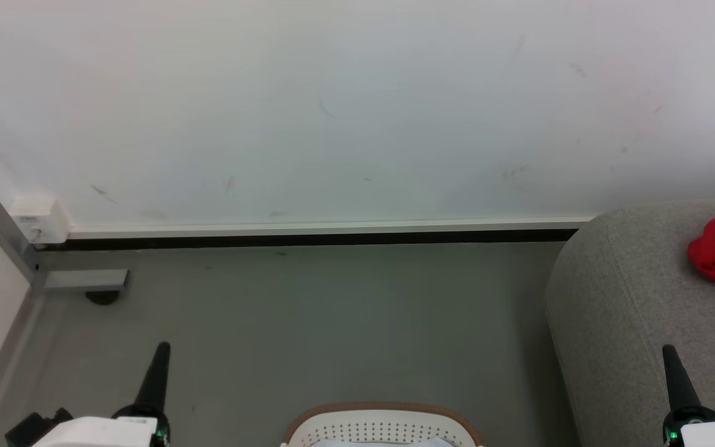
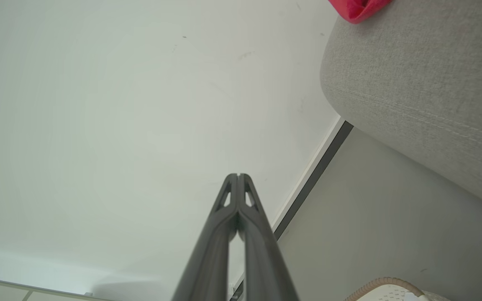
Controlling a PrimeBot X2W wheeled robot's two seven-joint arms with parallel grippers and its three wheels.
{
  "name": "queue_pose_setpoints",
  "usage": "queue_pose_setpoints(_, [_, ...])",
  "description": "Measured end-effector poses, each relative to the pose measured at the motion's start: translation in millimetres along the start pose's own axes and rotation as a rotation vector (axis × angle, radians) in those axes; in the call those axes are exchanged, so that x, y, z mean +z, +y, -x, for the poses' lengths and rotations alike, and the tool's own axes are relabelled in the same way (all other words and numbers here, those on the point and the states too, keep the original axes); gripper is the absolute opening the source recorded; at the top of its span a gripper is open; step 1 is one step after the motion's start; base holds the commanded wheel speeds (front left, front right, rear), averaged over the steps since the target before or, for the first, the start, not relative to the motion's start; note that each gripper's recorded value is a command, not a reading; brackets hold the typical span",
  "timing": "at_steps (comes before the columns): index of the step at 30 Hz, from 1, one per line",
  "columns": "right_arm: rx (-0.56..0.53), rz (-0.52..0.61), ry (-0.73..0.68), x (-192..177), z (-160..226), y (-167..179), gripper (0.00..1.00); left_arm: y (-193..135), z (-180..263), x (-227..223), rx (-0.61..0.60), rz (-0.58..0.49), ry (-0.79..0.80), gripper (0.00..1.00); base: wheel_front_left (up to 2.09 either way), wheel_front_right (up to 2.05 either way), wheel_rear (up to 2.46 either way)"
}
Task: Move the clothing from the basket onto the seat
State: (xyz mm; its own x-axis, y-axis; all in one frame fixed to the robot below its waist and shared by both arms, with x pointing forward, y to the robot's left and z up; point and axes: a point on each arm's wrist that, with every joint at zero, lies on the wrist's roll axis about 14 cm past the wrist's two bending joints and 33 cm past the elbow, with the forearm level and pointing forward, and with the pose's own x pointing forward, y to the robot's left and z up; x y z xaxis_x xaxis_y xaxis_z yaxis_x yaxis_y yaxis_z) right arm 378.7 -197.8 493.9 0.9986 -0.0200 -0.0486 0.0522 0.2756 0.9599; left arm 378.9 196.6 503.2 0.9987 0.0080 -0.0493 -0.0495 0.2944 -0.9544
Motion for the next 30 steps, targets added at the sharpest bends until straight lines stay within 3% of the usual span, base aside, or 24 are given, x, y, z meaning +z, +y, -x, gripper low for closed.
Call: queue_pose_setpoints(30, [0.042,-0.225,0.01,5,-10,12,0.0,-10,-8,5,-0.033,0.234,0.002,0.0,0.0,0.0,0.0])
